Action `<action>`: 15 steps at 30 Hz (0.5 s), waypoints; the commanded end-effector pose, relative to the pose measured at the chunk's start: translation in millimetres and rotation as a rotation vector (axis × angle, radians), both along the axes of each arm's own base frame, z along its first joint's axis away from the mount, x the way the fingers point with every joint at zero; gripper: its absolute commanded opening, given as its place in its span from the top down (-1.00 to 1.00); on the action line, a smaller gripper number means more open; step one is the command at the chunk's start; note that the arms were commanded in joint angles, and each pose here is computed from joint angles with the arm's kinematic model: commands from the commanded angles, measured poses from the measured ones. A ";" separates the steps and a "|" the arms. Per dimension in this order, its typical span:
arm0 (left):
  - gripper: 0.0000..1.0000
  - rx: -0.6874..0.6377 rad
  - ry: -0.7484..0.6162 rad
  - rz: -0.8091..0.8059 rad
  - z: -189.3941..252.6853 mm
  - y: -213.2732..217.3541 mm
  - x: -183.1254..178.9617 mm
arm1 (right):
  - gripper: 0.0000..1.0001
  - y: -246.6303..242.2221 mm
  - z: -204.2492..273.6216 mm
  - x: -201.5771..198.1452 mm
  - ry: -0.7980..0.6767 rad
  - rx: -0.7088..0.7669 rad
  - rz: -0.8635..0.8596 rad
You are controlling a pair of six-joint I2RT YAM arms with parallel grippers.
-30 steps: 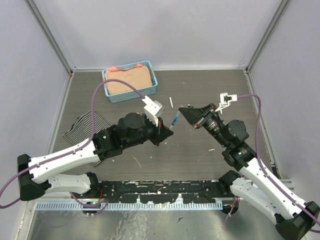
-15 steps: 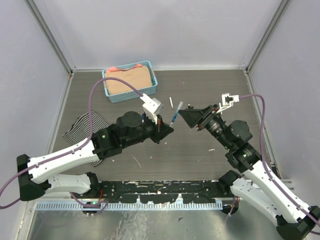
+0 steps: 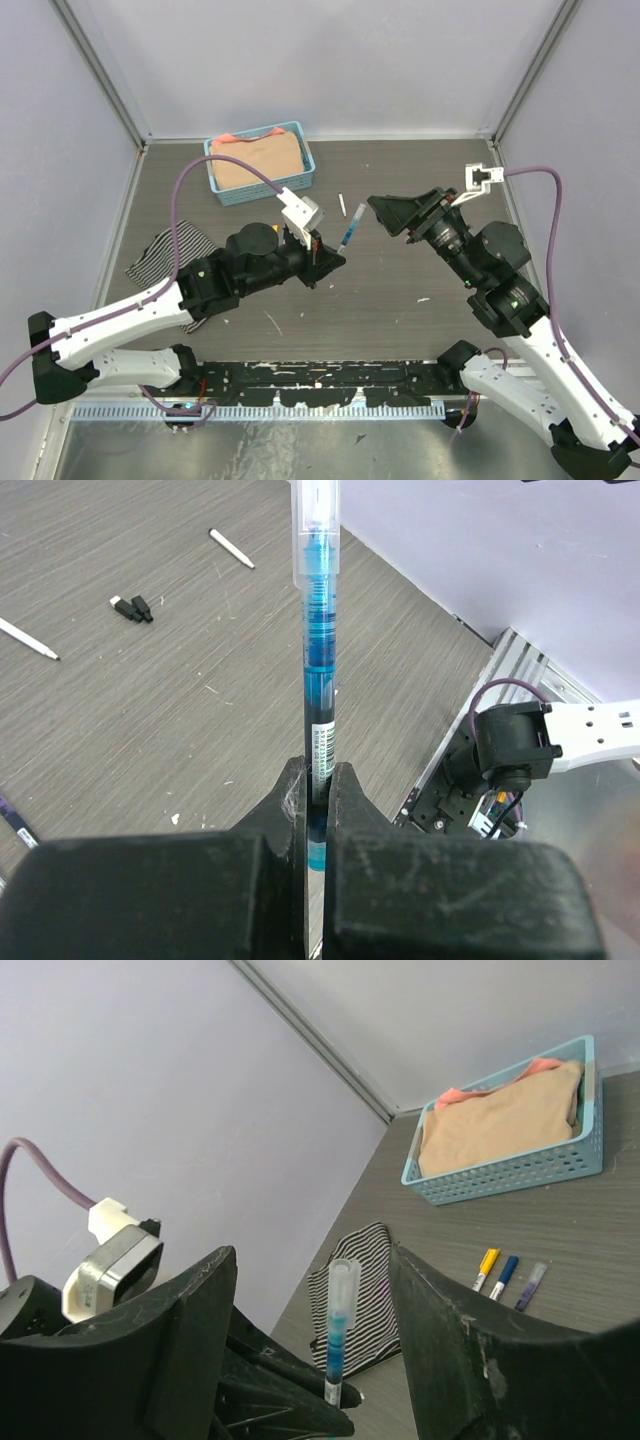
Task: Insert the pens into the pen caps
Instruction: Press the pen cap onto the pen.
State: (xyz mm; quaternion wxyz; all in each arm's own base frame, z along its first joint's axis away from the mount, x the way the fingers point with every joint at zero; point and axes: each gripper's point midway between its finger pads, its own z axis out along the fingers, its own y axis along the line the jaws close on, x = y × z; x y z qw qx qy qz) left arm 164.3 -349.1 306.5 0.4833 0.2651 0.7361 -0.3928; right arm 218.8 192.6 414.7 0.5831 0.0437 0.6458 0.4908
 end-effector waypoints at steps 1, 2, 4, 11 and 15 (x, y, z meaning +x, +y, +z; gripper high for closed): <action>1.00 -0.012 -0.025 -0.034 7.2 0.4 -5.4 | -0.33 9.3 6.8 1.7 0.001 -0.037 0.036; 1.00 -0.013 -0.026 -0.036 7.5 0.3 -5.6 | -0.30 12.0 5.9 2.8 0.008 -0.045 0.045; 1.00 -0.012 -0.025 -0.038 7.2 0.3 -5.9 | -0.25 17.6 3.9 4.8 0.019 -0.056 0.065; 1.00 -0.008 -0.022 -0.043 5.5 -0.7 -6.5 | -0.01 26.1 -2.2 5.0 0.033 -0.066 0.105; 1.00 -0.006 -0.021 -0.042 5.0 -0.8 -6.0 | 0.11 25.9 -2.4 3.8 0.031 -0.067 0.108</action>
